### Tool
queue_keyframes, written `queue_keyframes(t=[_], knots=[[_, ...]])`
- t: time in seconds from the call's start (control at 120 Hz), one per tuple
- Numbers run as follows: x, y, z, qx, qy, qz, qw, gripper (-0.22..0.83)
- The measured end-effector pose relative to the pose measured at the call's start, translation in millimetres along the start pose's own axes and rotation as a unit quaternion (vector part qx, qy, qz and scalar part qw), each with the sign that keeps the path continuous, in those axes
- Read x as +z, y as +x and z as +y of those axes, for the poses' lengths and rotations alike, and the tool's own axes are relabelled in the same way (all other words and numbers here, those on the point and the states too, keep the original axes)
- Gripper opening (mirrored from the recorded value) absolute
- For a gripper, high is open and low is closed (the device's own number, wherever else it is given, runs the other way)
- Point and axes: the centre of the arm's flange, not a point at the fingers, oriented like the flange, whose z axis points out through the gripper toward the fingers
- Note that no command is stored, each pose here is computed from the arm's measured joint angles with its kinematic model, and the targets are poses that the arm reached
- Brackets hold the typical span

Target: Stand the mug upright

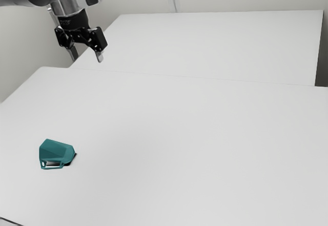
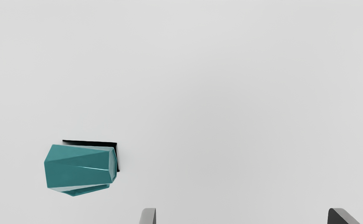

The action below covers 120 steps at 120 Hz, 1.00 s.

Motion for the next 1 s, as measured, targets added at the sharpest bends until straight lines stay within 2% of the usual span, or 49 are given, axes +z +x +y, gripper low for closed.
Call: queue_keyframes(t=[0.3, 0.5, 0.75, 1.0], knots=[[-6.9, -3.4, -6.9, -0.006, -0.004, 0.011, 1.000, 0.62], [-0.2, -13.2, -62.3, -0.055, -0.012, 0.001, 0.998, 0.62], [23.9, -47.6, -125.4, -0.106, -0.048, -0.009, 0.993, 0.62], [68.7, -90.2, -177.3, -0.142, -0.122, 0.013, 0.982, 0.62]])
